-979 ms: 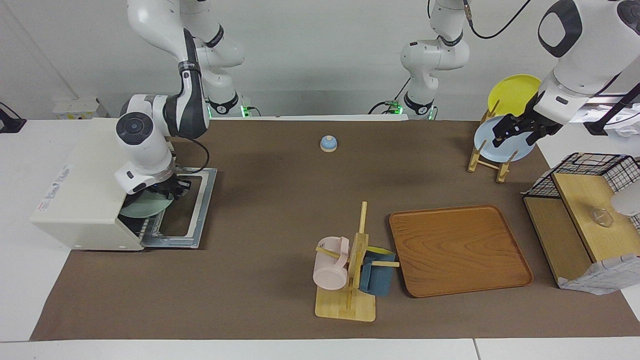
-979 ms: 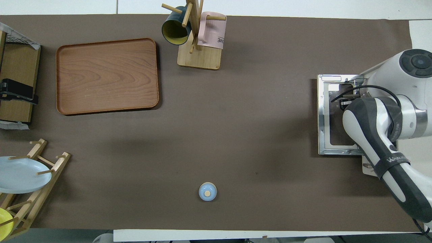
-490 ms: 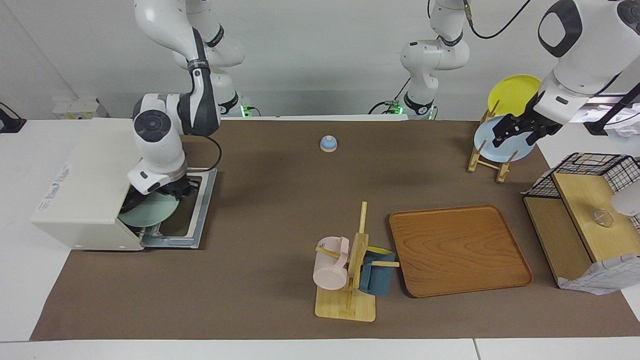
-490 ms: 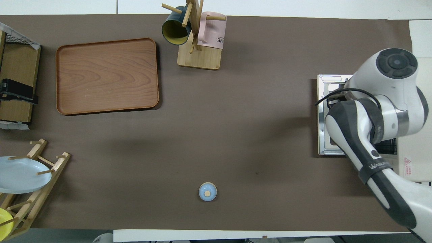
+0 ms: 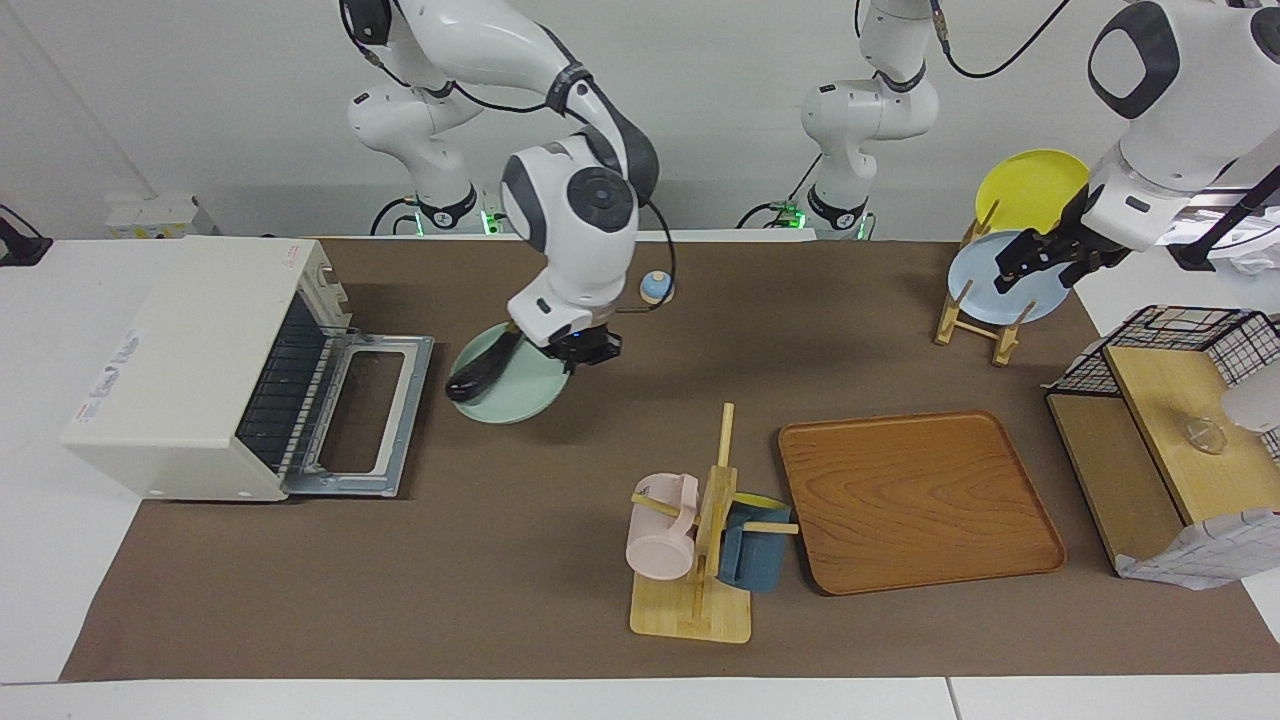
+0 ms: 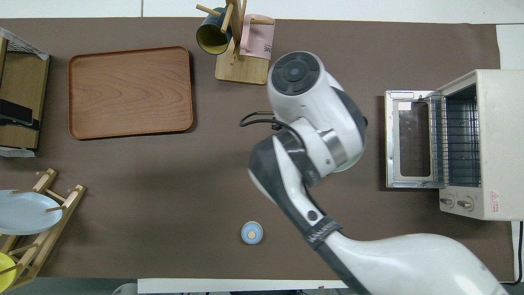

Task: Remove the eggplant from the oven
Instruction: 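Pull the green plate out and set it on the table center, then grasp the eggplant with the left gripper while the right gripper returns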

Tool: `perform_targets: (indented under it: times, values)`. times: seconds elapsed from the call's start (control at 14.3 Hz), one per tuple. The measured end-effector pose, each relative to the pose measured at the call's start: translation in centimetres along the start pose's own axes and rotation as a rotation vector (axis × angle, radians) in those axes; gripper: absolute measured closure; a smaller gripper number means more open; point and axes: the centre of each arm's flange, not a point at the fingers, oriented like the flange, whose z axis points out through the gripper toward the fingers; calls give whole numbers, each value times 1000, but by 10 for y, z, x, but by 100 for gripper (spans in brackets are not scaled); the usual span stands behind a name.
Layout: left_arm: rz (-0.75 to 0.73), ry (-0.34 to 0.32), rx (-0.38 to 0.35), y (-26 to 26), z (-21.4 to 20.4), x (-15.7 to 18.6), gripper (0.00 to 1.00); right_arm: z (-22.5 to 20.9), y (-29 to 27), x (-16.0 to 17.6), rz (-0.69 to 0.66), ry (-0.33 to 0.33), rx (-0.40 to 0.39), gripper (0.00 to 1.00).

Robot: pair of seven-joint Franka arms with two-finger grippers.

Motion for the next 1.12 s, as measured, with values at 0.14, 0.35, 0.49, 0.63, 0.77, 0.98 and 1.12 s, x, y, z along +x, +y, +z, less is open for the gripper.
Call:
perform_targets:
  times: [0.14, 0.35, 0.49, 0.63, 0.77, 0.98, 1.12]
  values:
    - [-9, -8, -1, -5, 3, -3, 0, 18, -71, -12, 47, 13, 25, 97]
    - [-14, -30, -3, -8, 12, -10, 0, 47, -141, -21, 112, 31, 94, 92]
    - [-15, -51, -5, -8, 23, -19, 0, 51, -151, -20, 150, 37, 127, 87]
    - [-9, -26, -6, -6, 38, -26, 0, 26, -139, -8, 178, 57, 154, 66]
    - [23, 24, -2, 9, 62, -32, 0, -28, -85, 20, 168, 69, 161, 46]
    - [124, 71, 8, 92, 109, -39, 0, -55, 56, 61, 89, -5, 97, 51]
    - [123, 105, 6, 185, 143, -50, 0, -15, 127, 72, 67, -64, 70, 68]
